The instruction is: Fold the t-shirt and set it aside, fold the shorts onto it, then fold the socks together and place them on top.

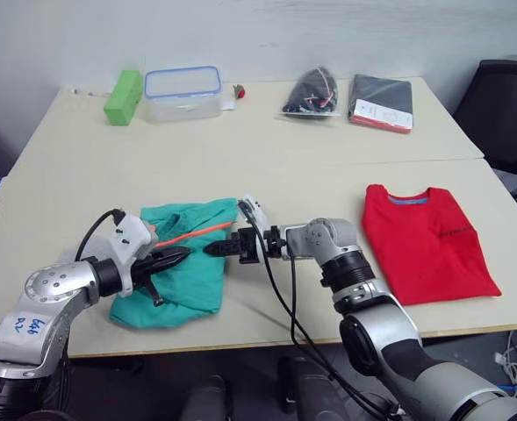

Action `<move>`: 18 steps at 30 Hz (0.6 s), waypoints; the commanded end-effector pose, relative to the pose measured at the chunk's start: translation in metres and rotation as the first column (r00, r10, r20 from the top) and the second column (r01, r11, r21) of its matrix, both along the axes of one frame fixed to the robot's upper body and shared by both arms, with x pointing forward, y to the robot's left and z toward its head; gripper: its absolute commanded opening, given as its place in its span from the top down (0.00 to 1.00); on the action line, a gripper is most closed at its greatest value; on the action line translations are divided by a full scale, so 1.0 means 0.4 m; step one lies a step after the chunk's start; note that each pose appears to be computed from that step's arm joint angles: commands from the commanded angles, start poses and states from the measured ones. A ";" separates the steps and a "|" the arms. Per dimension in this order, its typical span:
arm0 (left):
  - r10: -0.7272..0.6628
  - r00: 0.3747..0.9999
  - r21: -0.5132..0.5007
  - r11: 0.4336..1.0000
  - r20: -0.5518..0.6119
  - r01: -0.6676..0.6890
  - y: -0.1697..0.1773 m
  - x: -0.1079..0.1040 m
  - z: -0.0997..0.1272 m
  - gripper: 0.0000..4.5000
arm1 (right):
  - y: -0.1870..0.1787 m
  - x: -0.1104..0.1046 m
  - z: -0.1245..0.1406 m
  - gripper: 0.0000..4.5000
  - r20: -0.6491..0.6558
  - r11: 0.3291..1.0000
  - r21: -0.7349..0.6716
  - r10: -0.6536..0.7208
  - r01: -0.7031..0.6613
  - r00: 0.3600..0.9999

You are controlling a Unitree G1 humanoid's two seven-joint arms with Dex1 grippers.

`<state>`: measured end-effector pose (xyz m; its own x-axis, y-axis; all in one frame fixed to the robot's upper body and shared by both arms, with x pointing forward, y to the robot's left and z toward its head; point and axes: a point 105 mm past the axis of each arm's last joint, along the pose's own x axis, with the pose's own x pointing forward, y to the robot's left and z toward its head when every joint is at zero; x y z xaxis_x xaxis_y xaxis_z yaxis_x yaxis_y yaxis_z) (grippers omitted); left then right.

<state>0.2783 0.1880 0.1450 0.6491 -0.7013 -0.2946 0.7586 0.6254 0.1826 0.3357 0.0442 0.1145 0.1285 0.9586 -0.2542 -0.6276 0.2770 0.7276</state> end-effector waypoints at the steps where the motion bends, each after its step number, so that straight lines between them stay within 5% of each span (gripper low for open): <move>1: -0.025 0.998 -0.014 1.000 0.053 0.025 -0.008 0.001 0.040 1.00 | -0.048 0.001 -0.023 1.00 0.061 0.997 -0.078 -0.005 0.010 0.998; 6: -0.146 0.989 -0.120 0.982 0.019 0.148 -0.069 -0.033 0.074 1.00 | -0.144 -0.029 0.067 1.00 0.209 0.993 -0.112 0.065 -0.043 0.976; 11: -0.317 0.948 -0.119 0.942 0.000 0.315 -0.140 -0.080 0.094 1.00 | -0.293 -0.085 0.158 1.00 0.397 0.969 -0.238 0.158 -0.065 0.904; 18: -0.377 0.924 -0.137 0.914 0.056 0.382 -0.187 -0.068 0.138 1.00 | -0.590 -0.103 0.266 1.00 0.467 0.896 -0.420 0.079 0.143 0.881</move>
